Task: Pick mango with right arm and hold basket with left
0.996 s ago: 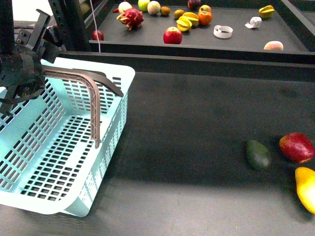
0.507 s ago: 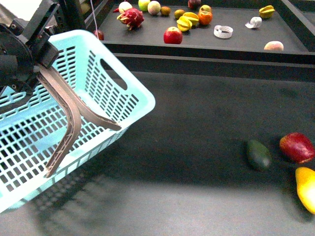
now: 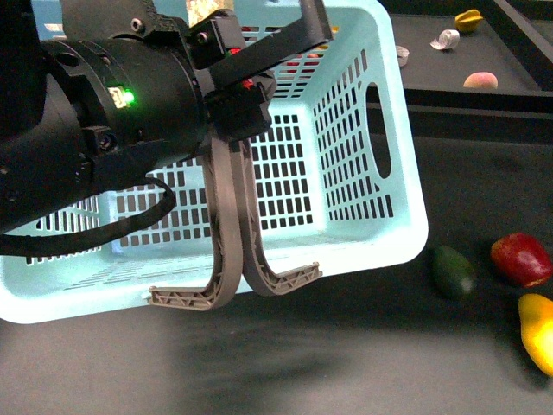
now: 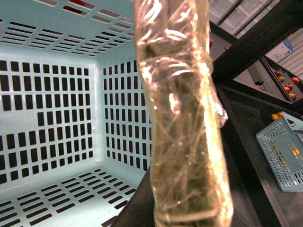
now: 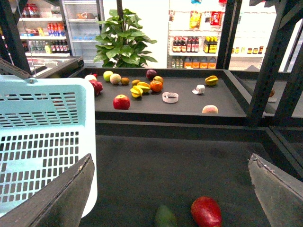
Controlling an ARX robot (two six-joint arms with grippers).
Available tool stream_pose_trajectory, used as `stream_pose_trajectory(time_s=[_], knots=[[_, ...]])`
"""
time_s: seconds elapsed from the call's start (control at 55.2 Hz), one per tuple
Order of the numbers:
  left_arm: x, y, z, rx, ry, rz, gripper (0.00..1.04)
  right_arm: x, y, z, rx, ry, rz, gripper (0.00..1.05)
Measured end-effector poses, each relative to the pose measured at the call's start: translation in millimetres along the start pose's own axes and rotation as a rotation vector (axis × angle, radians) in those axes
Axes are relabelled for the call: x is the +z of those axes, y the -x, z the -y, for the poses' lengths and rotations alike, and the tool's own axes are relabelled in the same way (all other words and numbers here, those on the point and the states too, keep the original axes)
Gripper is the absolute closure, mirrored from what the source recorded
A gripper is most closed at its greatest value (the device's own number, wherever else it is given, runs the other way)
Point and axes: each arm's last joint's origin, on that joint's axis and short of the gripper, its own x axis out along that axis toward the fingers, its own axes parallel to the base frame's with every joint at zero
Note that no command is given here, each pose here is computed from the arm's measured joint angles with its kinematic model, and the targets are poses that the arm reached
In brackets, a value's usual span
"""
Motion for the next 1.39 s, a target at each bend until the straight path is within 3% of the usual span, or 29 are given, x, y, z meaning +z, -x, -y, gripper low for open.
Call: stream_pose_trajectory(time_s=[0.272, 0.652, 0.887, 1.159, 1.395], knots=[[-8, 1, 17, -0.057, -0.003, -0.009, 0.99, 0, 0, 0, 0.0, 0.0, 0.0, 0.08], [-8, 1, 18, -0.056, 0.001, -0.006, 0.99, 0, 0, 0, 0.0, 0.0, 0.0, 0.08], [-8, 1, 18, -0.054, 0.001, -0.005, 0.99, -8, -25, 20, -0.011, -0.155, -0.246, 0.08], [-8, 1, 18, -0.056, 0.005, -0.006, 0.99, -51, -85, 54, -0.08, -0.097, -0.366, 0.08], [-8, 1, 18, -0.053, 0.004, -0.006, 0.99, -117, -120, 71, -0.104, -0.1, -0.565, 0.08]])
